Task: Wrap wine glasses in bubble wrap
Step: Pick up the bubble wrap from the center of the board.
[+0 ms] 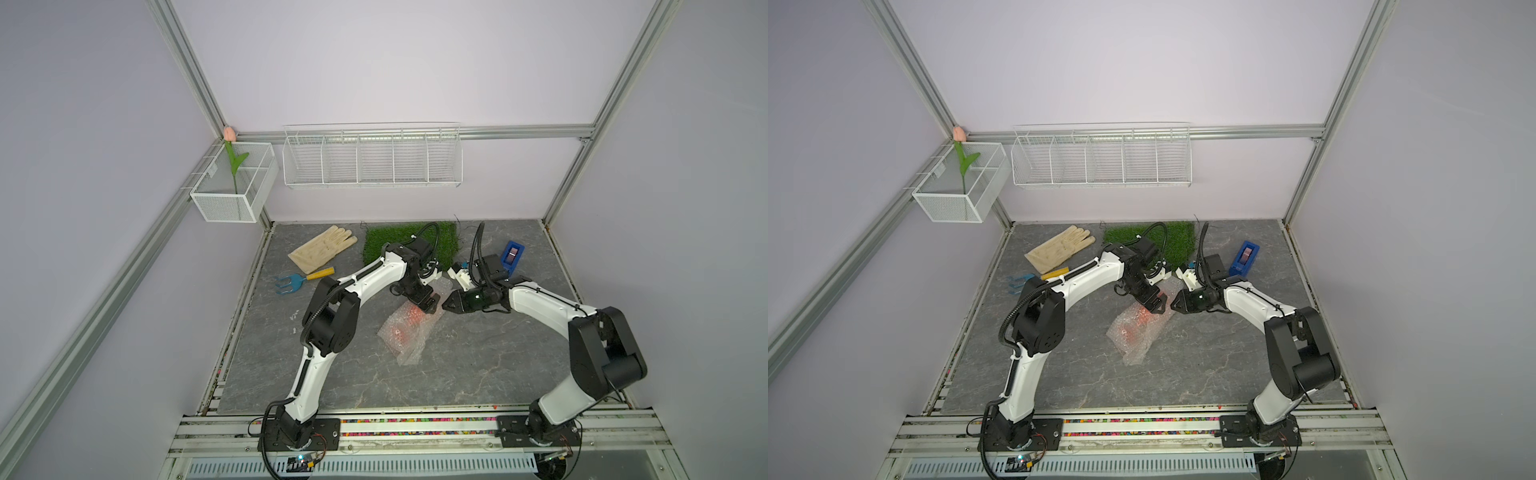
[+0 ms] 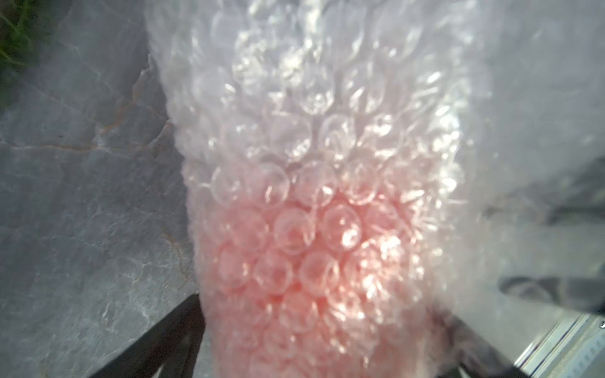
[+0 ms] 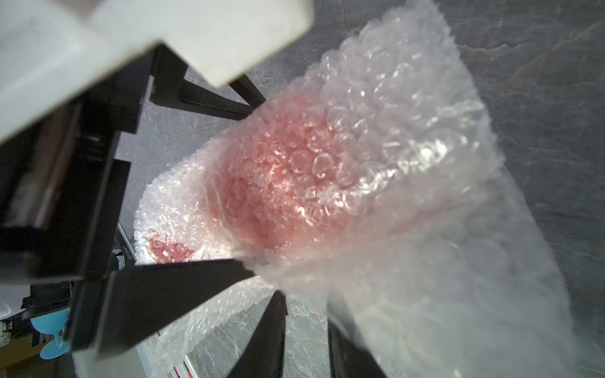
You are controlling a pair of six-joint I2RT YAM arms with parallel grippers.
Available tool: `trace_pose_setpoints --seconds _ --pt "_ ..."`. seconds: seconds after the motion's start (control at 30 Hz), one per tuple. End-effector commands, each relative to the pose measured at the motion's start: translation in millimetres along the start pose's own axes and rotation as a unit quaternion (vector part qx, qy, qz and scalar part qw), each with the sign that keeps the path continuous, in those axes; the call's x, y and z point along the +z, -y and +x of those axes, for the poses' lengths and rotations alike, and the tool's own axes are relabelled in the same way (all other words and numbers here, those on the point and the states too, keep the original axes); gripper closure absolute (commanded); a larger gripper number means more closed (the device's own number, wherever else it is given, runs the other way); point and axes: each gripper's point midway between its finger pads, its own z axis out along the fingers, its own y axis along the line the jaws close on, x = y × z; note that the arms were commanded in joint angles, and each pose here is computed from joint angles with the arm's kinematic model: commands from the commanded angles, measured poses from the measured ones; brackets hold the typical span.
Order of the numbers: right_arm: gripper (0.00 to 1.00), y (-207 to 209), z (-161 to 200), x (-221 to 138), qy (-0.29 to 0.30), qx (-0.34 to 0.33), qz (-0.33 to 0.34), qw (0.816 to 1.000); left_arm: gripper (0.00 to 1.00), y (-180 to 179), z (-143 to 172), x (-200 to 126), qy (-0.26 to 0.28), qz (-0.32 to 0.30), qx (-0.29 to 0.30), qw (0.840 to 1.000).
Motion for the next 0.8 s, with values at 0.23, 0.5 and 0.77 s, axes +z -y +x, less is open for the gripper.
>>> trace_pose_setpoints --seconds 0.23,0.5,0.77 --pt "0.74 -1 -9 -2 0.005 -0.002 -0.003 1.000 0.01 7 2 18 -0.008 0.032 -0.017 0.999" --pt "0.74 -13 -8 -40 0.037 -0.015 0.003 0.999 0.18 5 2 20 0.001 0.055 -0.041 0.998" --pt "0.74 -14 1 -91 0.090 -0.019 0.036 0.995 0.25 9 -6 9 0.043 0.093 -0.059 0.993"
